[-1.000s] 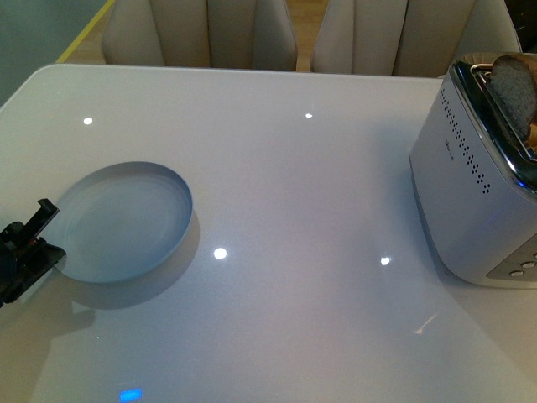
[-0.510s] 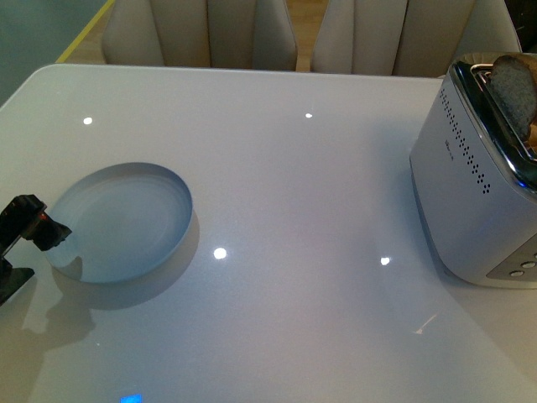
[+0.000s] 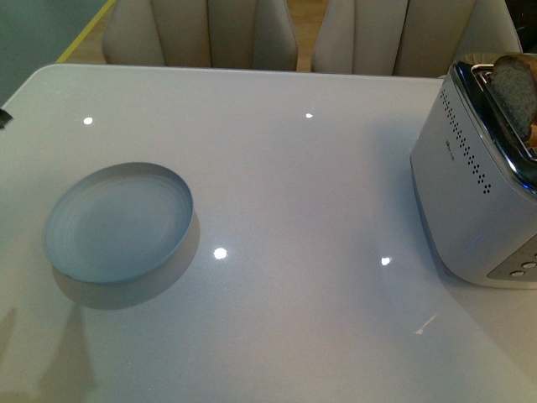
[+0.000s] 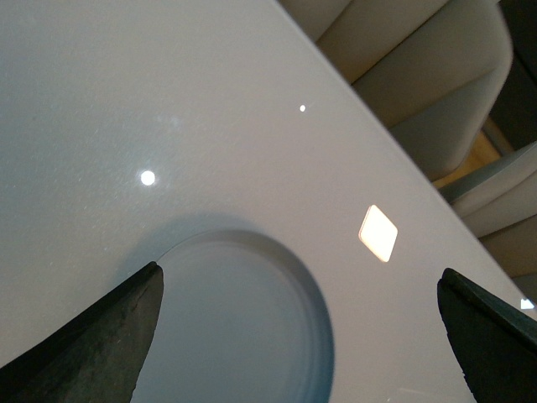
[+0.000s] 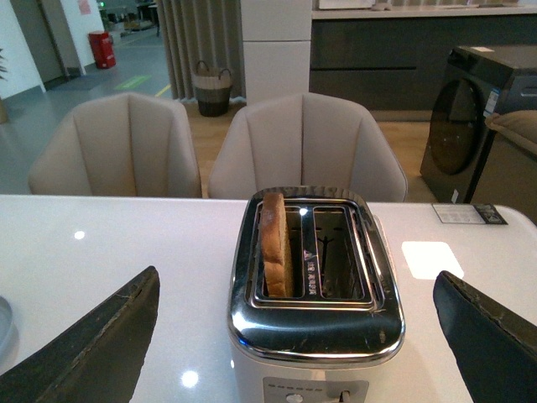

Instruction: Left arm holds plate, right arm toasts bread

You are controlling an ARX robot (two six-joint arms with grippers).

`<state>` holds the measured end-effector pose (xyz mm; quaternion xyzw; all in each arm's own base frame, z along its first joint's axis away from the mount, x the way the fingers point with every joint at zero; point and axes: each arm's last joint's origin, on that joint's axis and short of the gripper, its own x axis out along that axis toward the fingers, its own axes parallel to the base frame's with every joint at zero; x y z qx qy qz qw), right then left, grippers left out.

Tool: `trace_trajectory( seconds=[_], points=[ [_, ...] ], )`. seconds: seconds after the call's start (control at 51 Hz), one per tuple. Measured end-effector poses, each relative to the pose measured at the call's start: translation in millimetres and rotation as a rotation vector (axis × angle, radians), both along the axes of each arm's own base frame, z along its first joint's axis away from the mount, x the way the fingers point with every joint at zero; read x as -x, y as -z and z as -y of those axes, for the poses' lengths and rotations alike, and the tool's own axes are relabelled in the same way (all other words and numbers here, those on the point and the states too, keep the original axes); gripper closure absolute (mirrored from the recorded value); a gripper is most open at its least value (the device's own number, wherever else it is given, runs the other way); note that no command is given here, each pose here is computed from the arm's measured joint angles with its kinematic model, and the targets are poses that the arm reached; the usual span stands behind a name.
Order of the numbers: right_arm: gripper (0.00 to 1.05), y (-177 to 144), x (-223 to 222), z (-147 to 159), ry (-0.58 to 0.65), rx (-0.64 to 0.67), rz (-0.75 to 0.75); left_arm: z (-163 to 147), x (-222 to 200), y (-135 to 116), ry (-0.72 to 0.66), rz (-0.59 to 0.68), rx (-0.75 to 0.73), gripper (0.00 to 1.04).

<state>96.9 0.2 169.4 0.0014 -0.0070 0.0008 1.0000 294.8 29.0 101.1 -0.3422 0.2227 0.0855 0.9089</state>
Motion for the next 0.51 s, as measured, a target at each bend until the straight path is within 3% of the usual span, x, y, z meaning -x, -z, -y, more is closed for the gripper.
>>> trace_trajectory(
  seconds=[0.216, 0.431, 0.51],
  points=[
    [0.09, 0, 0, 0, 0.000, 0.000, 0.000, 29, 20, -46, -0.055, 0.139, -0.013, 0.07],
    [0.09, 0, 0, 0, 0.000, 0.000, 0.000, 46, 42, -58, -0.094, 0.183, 0.021, 0.07],
    [0.09, 0, 0, 0, 0.000, 0.000, 0.000, 47, 49, -57, 0.023, 0.310, -0.100, 0.19]
  ],
)
